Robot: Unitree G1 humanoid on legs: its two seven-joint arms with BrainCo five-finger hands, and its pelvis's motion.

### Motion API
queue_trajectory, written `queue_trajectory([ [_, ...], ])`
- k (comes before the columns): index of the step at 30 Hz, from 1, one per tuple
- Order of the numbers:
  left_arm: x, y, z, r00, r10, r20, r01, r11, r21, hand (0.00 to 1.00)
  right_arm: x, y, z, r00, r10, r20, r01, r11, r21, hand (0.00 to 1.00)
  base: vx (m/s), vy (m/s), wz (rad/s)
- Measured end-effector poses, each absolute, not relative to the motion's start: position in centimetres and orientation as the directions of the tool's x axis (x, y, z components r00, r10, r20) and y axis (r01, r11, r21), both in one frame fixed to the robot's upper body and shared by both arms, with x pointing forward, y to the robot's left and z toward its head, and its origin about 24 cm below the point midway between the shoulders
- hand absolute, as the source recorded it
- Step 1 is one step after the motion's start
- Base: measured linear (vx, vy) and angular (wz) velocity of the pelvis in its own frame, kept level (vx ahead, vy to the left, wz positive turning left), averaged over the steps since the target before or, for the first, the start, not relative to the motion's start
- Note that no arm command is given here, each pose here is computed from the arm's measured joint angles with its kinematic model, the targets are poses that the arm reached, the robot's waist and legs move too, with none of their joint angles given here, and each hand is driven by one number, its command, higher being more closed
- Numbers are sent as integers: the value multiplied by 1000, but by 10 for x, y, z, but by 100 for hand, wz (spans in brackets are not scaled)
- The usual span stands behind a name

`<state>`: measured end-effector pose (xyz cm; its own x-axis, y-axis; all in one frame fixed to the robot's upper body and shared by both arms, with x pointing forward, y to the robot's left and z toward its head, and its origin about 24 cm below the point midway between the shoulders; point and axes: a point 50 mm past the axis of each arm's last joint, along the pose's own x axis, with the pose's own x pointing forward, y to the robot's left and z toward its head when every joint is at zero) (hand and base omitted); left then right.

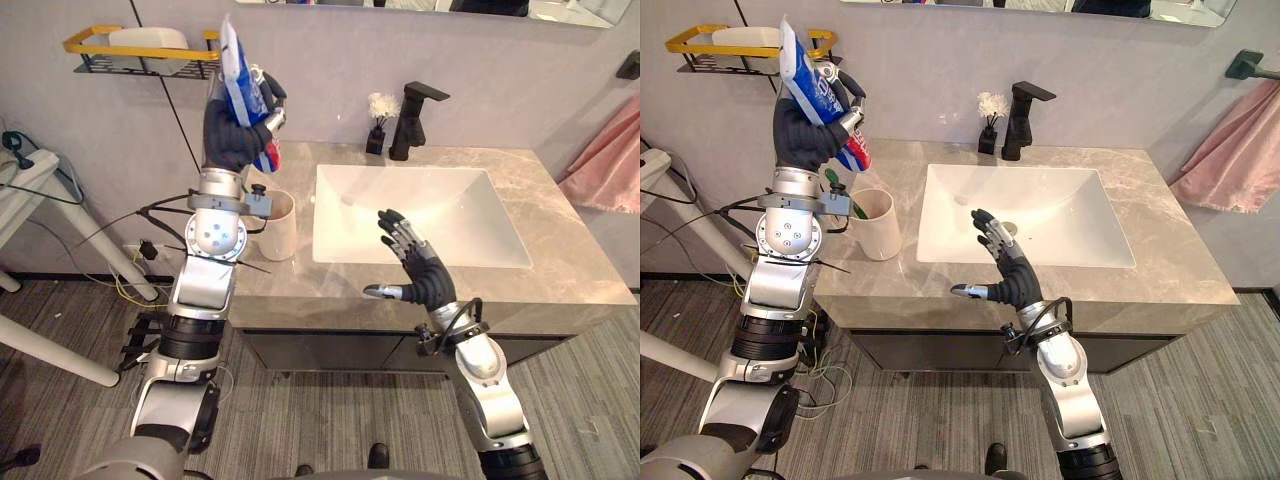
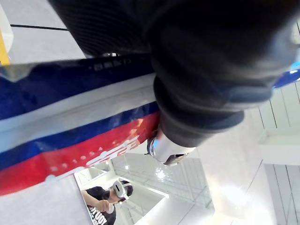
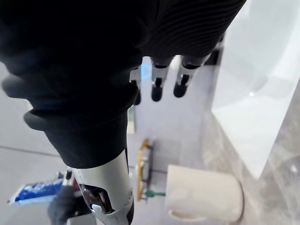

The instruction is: Organize washtable

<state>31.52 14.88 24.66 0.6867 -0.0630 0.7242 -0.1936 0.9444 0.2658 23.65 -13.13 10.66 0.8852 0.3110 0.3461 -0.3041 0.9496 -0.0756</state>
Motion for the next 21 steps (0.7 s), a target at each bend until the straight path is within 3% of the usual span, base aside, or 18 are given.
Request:
queue_trajectory([
  [21, 322, 151, 237, 729, -30, 684, -201, 946, 256, 100, 233, -137, 122, 866, 280, 414, -275, 959, -73, 0, -8, -1, -1],
])
